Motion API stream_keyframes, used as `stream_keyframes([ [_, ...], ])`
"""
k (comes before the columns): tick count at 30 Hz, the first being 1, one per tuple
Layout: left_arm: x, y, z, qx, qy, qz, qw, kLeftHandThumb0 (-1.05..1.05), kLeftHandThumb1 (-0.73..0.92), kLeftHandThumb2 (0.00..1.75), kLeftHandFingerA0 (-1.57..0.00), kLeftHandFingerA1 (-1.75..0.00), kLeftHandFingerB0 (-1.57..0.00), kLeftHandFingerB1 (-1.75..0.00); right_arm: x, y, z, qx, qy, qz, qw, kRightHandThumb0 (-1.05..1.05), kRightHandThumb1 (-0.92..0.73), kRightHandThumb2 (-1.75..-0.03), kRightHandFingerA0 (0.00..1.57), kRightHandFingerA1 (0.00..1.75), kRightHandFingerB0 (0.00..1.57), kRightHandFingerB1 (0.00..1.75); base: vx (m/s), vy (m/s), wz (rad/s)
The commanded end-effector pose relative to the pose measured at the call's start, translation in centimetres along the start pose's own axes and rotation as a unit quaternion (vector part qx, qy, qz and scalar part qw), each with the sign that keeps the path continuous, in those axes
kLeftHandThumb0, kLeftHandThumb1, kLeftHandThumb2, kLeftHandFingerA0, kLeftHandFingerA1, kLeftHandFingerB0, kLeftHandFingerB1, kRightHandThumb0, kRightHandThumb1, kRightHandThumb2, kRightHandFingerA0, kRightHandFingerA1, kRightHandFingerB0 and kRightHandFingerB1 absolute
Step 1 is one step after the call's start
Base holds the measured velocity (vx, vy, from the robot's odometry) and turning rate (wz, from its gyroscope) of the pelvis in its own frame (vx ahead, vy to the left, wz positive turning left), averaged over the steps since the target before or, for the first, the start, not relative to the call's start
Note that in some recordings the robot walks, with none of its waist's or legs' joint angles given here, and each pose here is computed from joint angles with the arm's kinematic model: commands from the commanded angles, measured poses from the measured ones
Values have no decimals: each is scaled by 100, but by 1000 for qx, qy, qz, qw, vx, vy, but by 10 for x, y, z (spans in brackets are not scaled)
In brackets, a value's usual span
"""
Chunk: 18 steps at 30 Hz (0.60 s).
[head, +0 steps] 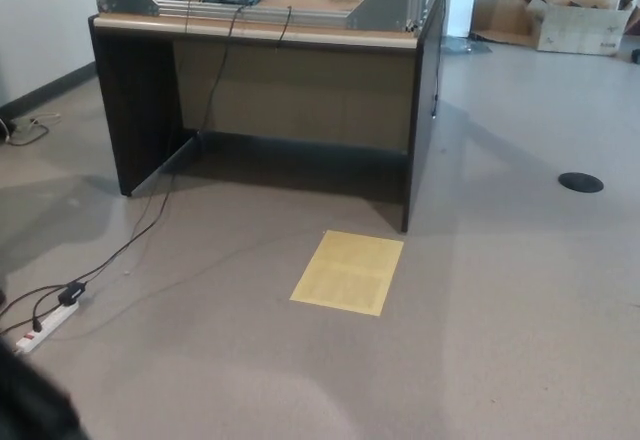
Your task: A person hands over a black lunchbag to the robot and the robot uses its left hand to grab the strips of the lunchbag, the gives it back to the person.
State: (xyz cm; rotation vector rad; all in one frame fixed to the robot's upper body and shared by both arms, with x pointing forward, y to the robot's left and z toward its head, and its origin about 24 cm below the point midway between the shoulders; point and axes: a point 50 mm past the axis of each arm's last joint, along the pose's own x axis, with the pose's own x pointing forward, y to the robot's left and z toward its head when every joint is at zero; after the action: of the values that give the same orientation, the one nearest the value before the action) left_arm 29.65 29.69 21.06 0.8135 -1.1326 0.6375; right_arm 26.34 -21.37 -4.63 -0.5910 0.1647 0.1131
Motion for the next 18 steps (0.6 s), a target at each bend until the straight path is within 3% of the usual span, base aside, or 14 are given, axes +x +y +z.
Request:
stream_keyframes([
  [1, 70, -24, 32, -6, -82, -10, 997, -16, 63, 55, -81, -175, -60, -175, 3, -2, 4, -1, -7, -6, 1000, -55, -65, -61, 72, 48, 64, 45, 0, 0, 0],
  [5, 108, -48, 68, -44, -123, 4, 991, -16, 63, 55, -76, -175, -53, -175, 3, 0, 5, -3, -10, -5, 1000, -54, -65, -61, 72, 49, 64, 45, 0, 0, 0],
  [8, 130, -64, 94, -57, -148, 12, 987, -16, 62, 55, -82, -175, -56, -175, 2, 3, 5, -4, -11, 2, 1000, -54, -65, -61, 70, 48, 62, 45, 0, 0, 0],
  [9, 141, -74, 109, -71, -150, 12, 986, -17, 63, 55, -81, -175, -58, -175, 3, 4, 6, -3, -10, 4, 1000, -52, -56, -94, 66, 65, 51, 57, 0, 0, 0],
  [13, 162, -93, 143, -90, -157, 18, 983, -21, 63, 57, -85, -175, -61, -175, 8, 4, 11, 8, -16, 3, 1000, -48, -53, -93, 69, 67, 54, 59, 0, 0, 0],
  [14, 165, -96, 148, -88, -161, 20, 983, -21, 62, 56, -88, -175, -63, -175, 8, 4, 11, 11, -16, 2, 1000, -51, -63, -59, 75, 50, 66, 46, 0, 0, 0],
  [16, 172, -101, 158, -84, -168, 19, 982, -23, 63, 56, -87, -175, -63, -175, 9, 5, 13, 19, -17, -1, 1000, -49, -62, -59, 75, 51, 66, 47, 0, 0, 0],
  [17, 176, -105, 164, -87, -169, 16, 982, -23, 61, 56, -85, -175, -61, -173, 9, 5, 13, 22, -18, -1, 1000, -50, -52, -92, 69, 67, 56, 59, 0, 0, 0],
  [18, 180, -109, 171, -89, -170, 13, 981, -23, 61, 56, -85, -175, -61, -173, 9, 5, 13, 22, -18, 0, 1000, -50, -52, -92, 69, 67, 56, 59, 0, 0, 0],
])
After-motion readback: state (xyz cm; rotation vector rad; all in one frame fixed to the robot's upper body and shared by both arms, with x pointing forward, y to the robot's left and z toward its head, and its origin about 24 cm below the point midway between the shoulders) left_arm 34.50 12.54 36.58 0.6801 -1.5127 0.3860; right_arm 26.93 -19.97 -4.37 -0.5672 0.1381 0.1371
